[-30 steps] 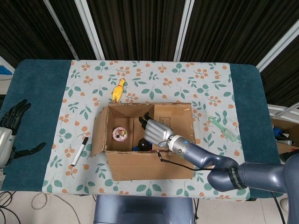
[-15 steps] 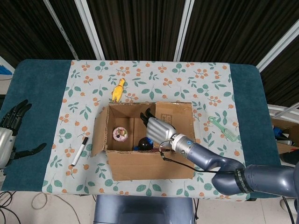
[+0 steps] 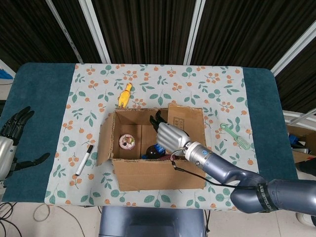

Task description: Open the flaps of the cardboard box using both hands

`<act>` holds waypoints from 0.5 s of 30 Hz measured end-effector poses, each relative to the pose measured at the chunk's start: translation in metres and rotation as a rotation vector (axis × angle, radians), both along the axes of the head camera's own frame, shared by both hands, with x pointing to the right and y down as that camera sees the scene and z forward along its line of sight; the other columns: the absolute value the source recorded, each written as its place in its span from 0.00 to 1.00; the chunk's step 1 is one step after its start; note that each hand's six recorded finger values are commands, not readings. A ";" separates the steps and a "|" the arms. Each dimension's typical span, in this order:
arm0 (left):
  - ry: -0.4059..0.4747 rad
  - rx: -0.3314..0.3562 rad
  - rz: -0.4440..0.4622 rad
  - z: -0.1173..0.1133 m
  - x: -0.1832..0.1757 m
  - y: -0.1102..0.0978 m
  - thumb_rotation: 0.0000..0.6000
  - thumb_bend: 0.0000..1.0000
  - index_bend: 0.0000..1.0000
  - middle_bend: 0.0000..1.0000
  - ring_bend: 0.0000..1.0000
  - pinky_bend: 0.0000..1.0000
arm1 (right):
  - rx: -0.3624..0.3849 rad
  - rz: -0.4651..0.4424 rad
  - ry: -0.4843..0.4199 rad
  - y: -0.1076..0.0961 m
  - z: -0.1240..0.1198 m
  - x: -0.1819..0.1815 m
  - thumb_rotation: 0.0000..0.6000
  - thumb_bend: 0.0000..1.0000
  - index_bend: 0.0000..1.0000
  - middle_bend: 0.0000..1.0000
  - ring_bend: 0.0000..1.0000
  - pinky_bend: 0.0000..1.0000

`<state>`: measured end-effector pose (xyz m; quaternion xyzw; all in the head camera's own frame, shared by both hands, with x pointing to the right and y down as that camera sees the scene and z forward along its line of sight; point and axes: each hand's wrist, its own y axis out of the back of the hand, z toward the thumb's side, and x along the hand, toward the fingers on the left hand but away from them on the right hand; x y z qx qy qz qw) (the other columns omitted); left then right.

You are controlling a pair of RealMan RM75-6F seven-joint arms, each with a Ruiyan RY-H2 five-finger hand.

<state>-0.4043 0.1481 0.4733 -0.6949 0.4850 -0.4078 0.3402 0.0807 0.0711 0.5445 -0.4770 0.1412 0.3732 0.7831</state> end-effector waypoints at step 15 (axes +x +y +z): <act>0.012 0.006 0.003 -0.004 0.002 0.001 1.00 0.10 0.00 0.00 0.00 0.11 | 0.085 0.017 0.052 -0.016 -0.020 0.014 1.00 0.62 0.53 0.25 0.09 0.19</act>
